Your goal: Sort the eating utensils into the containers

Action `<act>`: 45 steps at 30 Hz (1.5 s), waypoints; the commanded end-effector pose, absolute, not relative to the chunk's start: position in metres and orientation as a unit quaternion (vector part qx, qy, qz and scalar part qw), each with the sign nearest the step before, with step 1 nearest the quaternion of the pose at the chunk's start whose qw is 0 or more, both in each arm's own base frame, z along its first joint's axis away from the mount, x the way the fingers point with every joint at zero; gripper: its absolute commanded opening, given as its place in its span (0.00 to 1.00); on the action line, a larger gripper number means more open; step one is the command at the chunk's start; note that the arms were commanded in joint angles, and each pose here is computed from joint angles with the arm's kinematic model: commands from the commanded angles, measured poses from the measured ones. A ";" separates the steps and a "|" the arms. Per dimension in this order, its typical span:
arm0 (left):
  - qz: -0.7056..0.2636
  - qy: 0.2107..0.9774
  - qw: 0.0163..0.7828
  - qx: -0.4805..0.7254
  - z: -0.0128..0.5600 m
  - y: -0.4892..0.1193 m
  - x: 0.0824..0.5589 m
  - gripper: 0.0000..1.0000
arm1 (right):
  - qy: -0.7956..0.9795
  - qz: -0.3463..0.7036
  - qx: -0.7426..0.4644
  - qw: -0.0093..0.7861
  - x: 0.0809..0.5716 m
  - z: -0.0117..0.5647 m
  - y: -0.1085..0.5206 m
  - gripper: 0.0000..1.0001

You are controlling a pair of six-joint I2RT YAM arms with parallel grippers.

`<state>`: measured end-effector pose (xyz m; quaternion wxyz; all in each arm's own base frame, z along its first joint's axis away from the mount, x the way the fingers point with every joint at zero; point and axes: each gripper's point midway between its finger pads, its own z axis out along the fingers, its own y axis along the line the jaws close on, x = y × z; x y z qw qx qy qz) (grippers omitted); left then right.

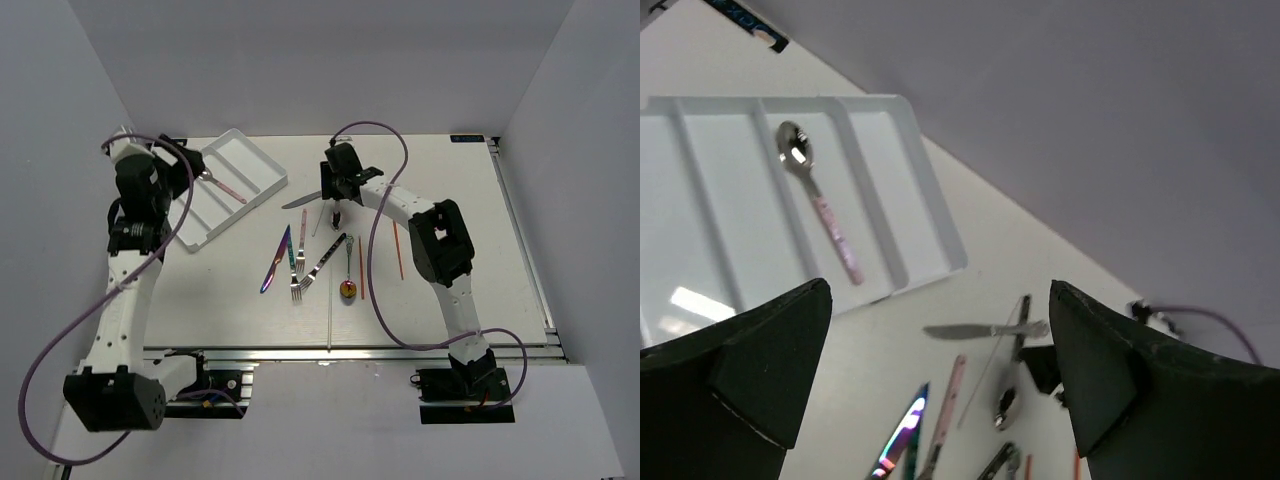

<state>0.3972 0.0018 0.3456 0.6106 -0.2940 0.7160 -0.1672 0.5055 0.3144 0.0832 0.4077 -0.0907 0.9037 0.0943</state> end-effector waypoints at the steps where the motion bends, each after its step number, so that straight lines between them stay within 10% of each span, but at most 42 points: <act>1: -0.091 0.815 0.515 -0.248 0.248 0.004 0.359 0.98 | 0.896 0.074 -0.078 0.431 0.519 0.100 0.306 0.59; 7: -0.065 0.841 0.487 -0.227 0.189 0.006 0.321 0.98 | 0.898 0.115 -0.057 0.421 0.518 0.092 0.317 0.61; 9: -0.063 0.844 0.484 -0.223 0.189 0.006 0.319 0.98 | 0.896 0.125 -0.003 0.426 0.515 0.095 0.313 0.89; 21: -0.137 0.829 0.508 -0.191 0.217 -0.020 0.343 0.98 | 0.831 0.203 0.237 0.460 0.507 0.139 0.301 0.89; 35: -0.120 0.813 0.494 0.285 0.235 -0.238 0.550 0.98 | 0.833 0.222 0.100 0.497 0.397 0.215 0.159 0.89; 45: -0.231 0.706 0.510 0.434 0.189 -0.308 0.562 0.92 | 0.830 0.292 0.046 0.473 0.312 0.188 0.161 0.88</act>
